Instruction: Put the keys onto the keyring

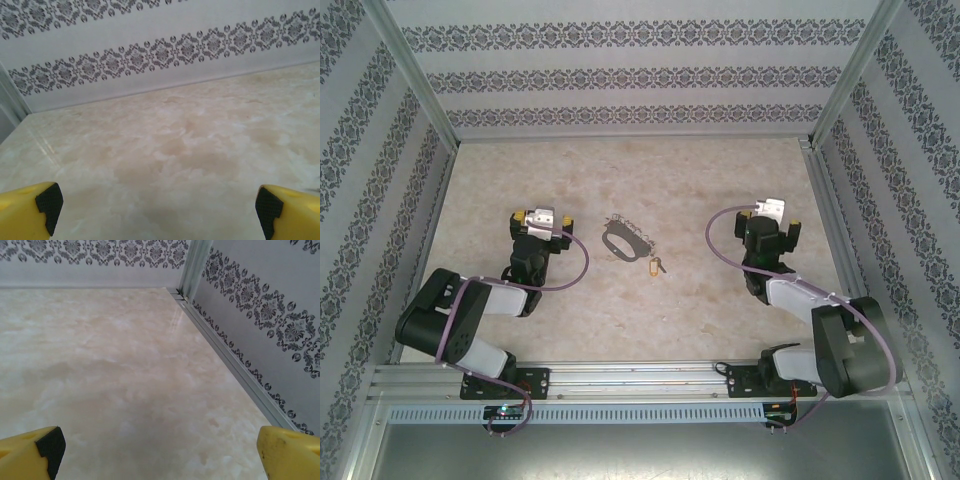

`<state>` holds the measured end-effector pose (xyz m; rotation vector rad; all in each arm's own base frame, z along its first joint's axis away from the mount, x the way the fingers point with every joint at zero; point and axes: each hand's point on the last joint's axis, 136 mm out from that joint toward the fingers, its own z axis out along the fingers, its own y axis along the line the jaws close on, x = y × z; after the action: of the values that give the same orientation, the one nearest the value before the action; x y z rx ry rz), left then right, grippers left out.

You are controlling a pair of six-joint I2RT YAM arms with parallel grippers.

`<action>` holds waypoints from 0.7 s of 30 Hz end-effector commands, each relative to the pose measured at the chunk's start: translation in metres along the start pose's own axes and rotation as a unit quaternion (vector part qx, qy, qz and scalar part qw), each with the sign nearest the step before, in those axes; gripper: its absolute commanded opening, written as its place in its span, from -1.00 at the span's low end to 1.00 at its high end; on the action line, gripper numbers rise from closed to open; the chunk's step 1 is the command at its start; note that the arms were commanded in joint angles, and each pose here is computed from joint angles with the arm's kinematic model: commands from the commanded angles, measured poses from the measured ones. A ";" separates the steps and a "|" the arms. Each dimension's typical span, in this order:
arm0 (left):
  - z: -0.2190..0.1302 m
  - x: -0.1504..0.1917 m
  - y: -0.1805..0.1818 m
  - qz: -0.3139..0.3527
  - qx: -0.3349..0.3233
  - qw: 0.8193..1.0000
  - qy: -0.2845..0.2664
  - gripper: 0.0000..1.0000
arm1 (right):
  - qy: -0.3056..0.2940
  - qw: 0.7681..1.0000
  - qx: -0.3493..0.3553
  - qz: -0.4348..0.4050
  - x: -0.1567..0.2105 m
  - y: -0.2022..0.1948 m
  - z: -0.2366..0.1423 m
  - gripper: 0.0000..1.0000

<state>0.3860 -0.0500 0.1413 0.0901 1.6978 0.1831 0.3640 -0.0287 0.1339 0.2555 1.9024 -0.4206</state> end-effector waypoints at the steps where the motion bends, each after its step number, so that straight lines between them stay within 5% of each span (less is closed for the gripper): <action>1: -0.003 -0.028 0.017 -0.008 -0.034 0.998 -0.053 1.00 | -0.045 0.999 -0.011 0.018 -0.015 0.002 0.001 0.95; 21: -0.015 0.007 0.044 0.005 -0.061 0.998 0.026 1.00 | -0.052 0.996 -0.079 0.005 0.000 0.027 0.013 0.95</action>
<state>0.3694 -0.0162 0.1697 0.0165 1.6741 0.2934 0.3808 -0.0137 0.1232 0.1713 1.8370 -0.3207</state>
